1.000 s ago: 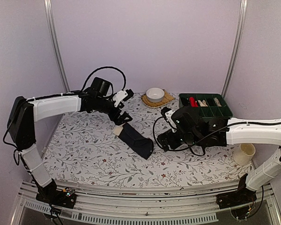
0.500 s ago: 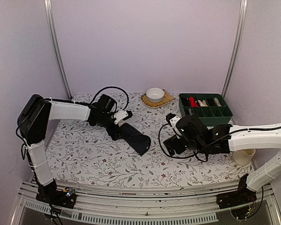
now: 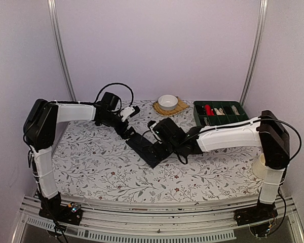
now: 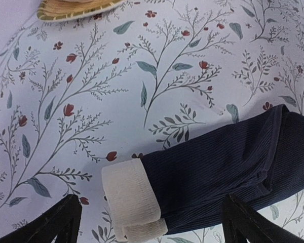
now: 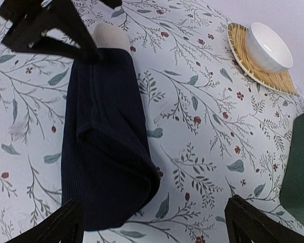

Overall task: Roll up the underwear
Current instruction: Adjust the underwear at the center of the board.

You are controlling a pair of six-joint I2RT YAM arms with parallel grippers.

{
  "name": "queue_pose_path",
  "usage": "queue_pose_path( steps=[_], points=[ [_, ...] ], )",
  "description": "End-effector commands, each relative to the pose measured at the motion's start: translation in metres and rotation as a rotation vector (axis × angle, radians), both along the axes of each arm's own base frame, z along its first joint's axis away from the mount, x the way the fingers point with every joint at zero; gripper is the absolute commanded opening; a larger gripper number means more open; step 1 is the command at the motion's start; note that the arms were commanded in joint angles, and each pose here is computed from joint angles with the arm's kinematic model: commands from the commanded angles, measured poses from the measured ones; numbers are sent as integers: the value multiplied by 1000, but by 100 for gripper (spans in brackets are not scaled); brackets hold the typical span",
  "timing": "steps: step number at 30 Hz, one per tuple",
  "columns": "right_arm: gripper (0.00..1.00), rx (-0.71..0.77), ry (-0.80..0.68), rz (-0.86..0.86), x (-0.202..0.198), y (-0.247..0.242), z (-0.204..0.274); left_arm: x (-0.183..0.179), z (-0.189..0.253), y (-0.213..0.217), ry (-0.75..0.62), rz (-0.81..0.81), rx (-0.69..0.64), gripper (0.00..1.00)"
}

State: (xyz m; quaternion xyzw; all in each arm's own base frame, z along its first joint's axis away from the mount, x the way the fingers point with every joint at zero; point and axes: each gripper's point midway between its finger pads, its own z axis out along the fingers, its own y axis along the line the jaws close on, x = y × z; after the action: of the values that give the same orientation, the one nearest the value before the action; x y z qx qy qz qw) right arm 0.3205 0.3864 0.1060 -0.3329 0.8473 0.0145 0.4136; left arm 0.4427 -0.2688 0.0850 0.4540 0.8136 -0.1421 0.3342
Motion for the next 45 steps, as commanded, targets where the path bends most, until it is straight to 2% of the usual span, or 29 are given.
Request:
queue_pose_path(
  steps=[1, 6, 10, 19, 21, 31, 37, 45],
  points=[
    [99, -18, -73, -10, 43, 20, 9, 3, -19, 15, 69, 31, 0, 98],
    [99, -3, -103, -102, 89, 15, 8, 5, -20, 24, 111, 26, -57, 98],
    [99, 56, -63, -72, 104, 22, 1, 1, -26, 24, 145, -2, -73, 98],
    [99, 104, 20, 27, 114, 66, -22, -4, -36, 26, 202, 11, -91, 96],
    [99, 99, 73, 29, 113, 73, -44, -3, -35, 27, 199, 15, -93, 95],
    [99, -6, 198, -22, 102, 59, -103, 1, -35, 37, 189, 33, -83, 96],
    [99, -15, 257, -32, 90, 51, -118, 26, -34, 75, 148, 153, -46, 98],
    [99, -31, 282, -46, 84, 45, -122, 70, -32, 153, 63, 361, 51, 98]
  ],
)
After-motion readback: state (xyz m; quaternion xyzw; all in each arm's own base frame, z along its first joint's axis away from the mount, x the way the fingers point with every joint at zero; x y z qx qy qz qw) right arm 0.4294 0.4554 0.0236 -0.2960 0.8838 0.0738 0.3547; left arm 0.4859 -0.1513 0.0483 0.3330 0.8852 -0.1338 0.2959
